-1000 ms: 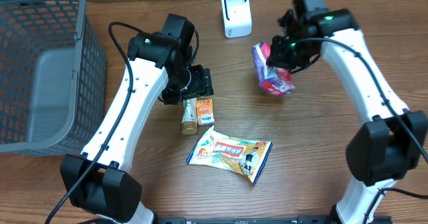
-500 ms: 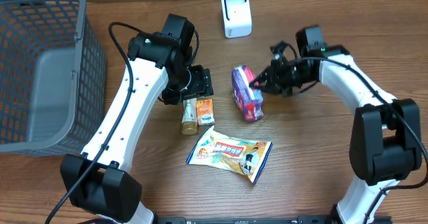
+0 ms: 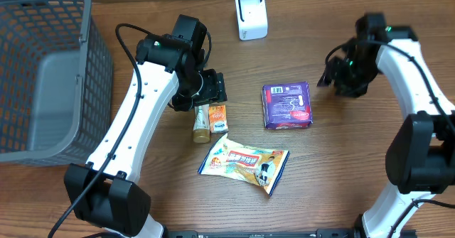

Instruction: Scan the item barcode

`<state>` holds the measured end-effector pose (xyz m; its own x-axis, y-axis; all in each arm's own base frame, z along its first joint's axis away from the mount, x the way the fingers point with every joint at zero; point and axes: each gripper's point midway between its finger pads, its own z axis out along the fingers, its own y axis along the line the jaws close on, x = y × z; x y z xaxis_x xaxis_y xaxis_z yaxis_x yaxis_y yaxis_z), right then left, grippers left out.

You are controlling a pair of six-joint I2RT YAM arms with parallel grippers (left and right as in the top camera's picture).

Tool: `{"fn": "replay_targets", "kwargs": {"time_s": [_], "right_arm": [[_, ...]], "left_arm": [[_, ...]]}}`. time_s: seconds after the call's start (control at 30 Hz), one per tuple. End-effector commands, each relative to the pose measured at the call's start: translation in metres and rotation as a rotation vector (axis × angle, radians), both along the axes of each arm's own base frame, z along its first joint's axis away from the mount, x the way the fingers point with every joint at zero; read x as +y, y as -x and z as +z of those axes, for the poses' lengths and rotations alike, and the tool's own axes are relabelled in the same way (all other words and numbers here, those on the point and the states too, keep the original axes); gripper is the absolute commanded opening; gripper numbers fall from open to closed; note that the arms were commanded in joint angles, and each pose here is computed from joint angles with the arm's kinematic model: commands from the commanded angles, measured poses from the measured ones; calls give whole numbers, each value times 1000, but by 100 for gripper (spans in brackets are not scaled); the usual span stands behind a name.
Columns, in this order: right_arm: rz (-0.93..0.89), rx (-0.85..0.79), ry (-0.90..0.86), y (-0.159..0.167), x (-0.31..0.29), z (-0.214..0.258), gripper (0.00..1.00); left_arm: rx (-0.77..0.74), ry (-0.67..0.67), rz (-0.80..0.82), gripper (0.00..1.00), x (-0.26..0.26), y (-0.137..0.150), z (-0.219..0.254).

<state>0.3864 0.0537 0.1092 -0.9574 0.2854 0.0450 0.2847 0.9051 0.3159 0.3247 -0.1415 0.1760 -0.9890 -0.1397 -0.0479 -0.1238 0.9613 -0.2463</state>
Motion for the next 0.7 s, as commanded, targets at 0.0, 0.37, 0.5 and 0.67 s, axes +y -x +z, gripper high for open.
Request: {"fn": "replay_targets", "kwargs": {"time_s": [0.0, 0.37, 0.5, 0.67], "right_arm": [[115, -103, 54, -12, 0, 35, 58], [413, -71, 108, 22, 74, 26, 63], [392, -98, 105, 18, 93, 24, 69], [507, -180, 122, 17, 132, 22, 69]], "left_arm": [[0, 1, -23, 77, -1, 2, -1], [-10, 4, -23, 77, -2, -1, -1], [-11, 3, -23, 77, -1, -1, -1], [-23, -45, 41, 64, 8, -6, -2]]}}
